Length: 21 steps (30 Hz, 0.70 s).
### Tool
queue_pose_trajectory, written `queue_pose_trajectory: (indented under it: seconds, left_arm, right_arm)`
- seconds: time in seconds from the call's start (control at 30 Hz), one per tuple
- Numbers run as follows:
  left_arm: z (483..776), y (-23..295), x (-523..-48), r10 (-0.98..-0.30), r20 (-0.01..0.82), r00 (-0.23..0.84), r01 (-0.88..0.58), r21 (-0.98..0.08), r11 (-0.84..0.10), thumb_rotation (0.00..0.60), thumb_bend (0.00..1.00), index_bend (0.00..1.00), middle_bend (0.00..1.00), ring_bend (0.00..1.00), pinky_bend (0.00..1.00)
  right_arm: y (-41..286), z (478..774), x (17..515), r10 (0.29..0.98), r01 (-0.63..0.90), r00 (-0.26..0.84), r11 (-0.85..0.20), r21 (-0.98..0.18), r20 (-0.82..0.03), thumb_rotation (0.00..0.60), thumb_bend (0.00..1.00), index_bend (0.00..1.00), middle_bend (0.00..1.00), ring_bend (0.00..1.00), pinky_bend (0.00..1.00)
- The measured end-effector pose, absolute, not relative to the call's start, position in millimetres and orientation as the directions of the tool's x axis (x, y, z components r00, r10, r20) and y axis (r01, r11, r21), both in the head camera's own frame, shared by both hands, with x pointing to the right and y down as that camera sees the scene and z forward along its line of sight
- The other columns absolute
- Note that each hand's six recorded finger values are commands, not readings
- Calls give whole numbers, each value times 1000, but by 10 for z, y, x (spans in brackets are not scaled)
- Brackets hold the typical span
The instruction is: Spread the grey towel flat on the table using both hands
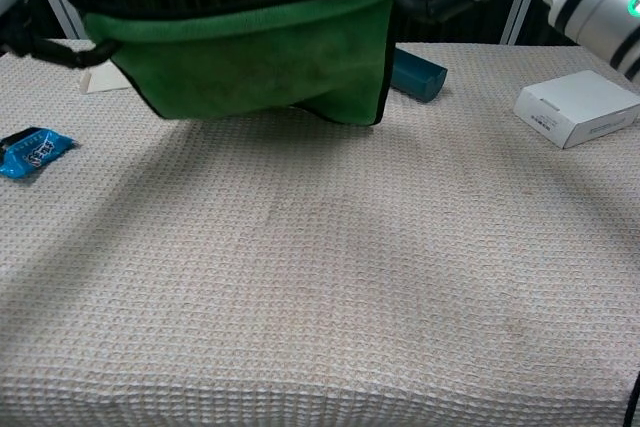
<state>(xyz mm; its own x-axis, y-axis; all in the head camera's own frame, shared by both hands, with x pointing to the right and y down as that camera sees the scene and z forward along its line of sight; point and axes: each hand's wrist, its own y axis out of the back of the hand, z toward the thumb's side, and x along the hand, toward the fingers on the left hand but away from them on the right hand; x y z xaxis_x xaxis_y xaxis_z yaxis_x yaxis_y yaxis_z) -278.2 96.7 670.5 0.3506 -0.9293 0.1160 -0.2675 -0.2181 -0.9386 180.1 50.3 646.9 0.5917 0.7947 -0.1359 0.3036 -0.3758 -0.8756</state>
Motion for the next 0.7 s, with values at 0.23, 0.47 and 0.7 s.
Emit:
queue_pose_trajectory:
  seconds: [0.23, 0.47, 0.7]
  left_arm:
    - [6925, 1592, -2946, -892, 189, 410, -161, -948, -275, 600, 525, 747, 491, 401, 378]
    - [6926, 1965, -3045, -873, 210, 441, -107, -953, -284, 600, 527, 747, 488, 401, 366]
    - [6969, 2185, -3087, -856, 252, 451, -59, -949, -310, 600, 519, 745, 476, 379, 363]
  right_arm:
    - [911, 6585, 1833, 715, 248, 667, -479, -842, -210, 600, 408, 664, 254, 0, 0]
    - [1194, 6662, 1812, 644, 175, 715, -541, -822, -272, 600, 406, 664, 255, 0, 0]
    - [1379, 6788, 1842, 593, 101, 732, -580, -808, -335, 600, 407, 664, 255, 0, 0]
